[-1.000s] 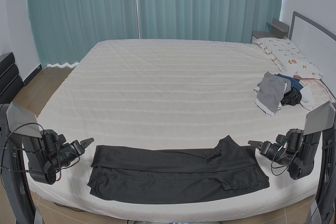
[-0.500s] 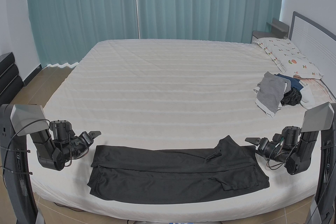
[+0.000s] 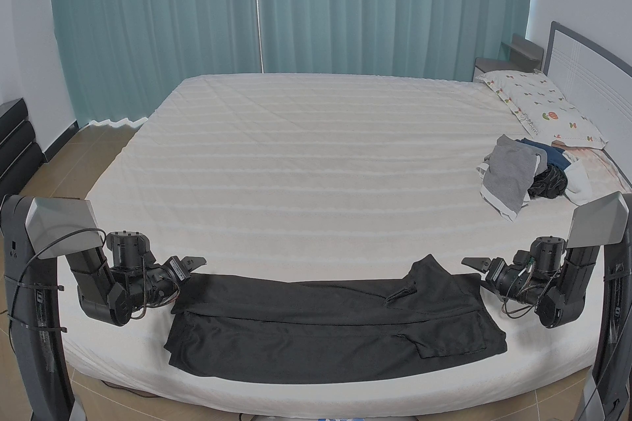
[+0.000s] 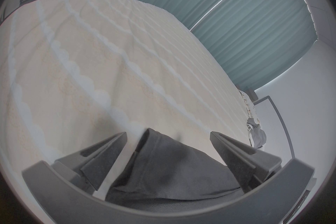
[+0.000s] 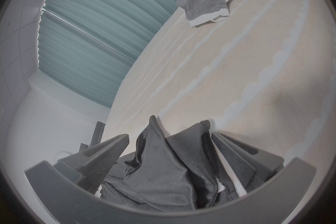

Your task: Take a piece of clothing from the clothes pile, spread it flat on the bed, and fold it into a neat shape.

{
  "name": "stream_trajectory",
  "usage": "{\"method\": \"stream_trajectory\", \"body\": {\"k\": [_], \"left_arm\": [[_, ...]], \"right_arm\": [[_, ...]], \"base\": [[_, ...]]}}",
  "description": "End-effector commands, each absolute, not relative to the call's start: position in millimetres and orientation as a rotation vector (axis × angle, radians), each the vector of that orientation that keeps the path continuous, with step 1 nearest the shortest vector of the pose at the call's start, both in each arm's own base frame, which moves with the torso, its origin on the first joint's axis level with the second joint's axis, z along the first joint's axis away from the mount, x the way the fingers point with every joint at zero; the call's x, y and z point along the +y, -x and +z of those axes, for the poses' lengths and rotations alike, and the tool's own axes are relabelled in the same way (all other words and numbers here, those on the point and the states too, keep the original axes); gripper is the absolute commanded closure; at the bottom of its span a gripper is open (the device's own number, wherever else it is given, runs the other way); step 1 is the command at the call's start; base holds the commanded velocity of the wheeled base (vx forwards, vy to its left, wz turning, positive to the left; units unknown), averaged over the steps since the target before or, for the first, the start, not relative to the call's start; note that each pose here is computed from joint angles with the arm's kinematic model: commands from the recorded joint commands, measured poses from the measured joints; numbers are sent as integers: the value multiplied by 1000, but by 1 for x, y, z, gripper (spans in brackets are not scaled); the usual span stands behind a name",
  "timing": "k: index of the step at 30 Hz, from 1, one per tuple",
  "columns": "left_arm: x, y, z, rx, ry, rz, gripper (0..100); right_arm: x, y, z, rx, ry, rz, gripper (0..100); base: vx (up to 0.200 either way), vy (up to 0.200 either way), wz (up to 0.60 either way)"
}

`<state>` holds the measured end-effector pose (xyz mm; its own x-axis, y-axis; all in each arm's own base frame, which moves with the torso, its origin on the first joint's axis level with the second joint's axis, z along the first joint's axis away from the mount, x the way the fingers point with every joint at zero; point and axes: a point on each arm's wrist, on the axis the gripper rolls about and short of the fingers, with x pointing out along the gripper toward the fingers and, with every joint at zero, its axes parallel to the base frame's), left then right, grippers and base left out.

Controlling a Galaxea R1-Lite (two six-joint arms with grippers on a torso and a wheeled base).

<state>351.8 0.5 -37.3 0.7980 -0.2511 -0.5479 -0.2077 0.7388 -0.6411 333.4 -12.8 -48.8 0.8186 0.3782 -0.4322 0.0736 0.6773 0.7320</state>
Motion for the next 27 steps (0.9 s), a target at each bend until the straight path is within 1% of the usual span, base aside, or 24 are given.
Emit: {"method": "stream_trajectory", "body": {"k": [1,8,13,27], "left_arm": [[-1,-352,-38,666,751,-29,100],[1,-352,-39,662,749,-15,100],[4,-353,-40,637,734,55,100],[4,-352,-41,639,735,58,100]], "right_arm": [[-13,-333,-50,604,-820,182,0],[-12,-334,-48,594,-814,169,0],[-8,-335,-49,593,-808,178,0],[-5,-340,-54,596,-803,182,0]], "base": [[0,0,0],[0,0,0],[0,0,0],[0,0,0]]}}
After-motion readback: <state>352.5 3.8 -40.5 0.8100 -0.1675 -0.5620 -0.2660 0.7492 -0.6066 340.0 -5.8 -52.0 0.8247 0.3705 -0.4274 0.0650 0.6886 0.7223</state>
